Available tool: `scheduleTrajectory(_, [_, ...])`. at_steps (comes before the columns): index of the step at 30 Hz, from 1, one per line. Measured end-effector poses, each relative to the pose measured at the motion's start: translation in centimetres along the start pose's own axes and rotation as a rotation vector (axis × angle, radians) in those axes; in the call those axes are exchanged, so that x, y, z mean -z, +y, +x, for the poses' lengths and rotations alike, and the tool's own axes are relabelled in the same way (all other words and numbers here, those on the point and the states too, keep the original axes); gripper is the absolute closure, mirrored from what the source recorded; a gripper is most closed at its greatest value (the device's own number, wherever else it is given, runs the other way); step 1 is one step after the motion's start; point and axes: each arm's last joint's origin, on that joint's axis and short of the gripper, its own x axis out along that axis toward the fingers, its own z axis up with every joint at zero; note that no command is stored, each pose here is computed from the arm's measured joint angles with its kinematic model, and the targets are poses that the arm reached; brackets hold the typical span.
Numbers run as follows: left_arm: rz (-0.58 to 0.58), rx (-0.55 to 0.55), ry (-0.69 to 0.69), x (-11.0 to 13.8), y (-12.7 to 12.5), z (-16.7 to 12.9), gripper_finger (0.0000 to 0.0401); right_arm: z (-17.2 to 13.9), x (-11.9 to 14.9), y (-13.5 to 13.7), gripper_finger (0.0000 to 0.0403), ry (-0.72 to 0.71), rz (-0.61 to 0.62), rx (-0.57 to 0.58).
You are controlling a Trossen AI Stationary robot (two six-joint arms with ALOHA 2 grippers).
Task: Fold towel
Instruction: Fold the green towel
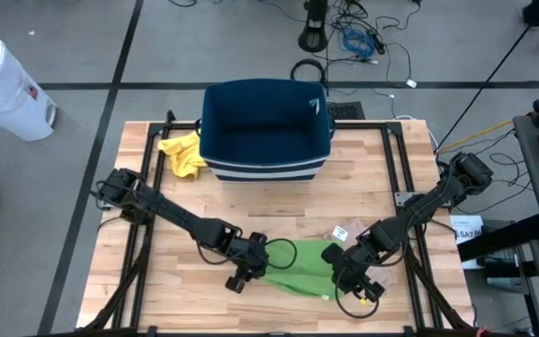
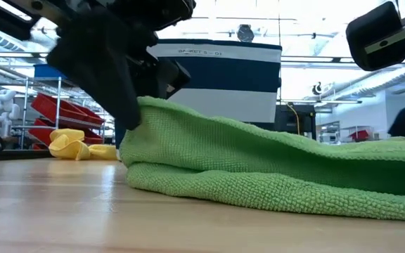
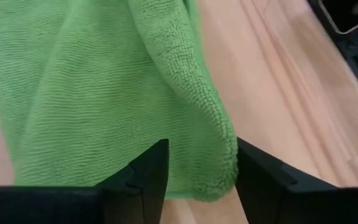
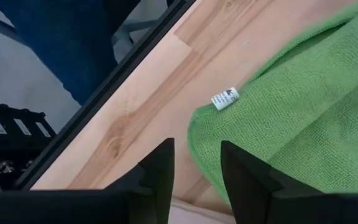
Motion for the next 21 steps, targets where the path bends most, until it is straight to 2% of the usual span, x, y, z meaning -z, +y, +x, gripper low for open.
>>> scheduleTrajectory(8, [-0.042,0.018,0.012,0.1,-1.2,0.2,0.0226,-0.1,-0.2,-0.4,0.0284,-0.017,-0.011,0.038])
scheduleTrajectory(14, [-0.071,0.016,0.049,0.5,-2.0,0.2,0.0226,-0.1,-0.2,-0.7,0.0284,-0.021,-0.021,0.144])
scheduleTrajectory(21, [-0.116,-0.103,0.102,1.1,-1.9,0.2,0.0226,-0.3,-0.5,-1.3,0.0284,-0.045,-0.030,0.354])
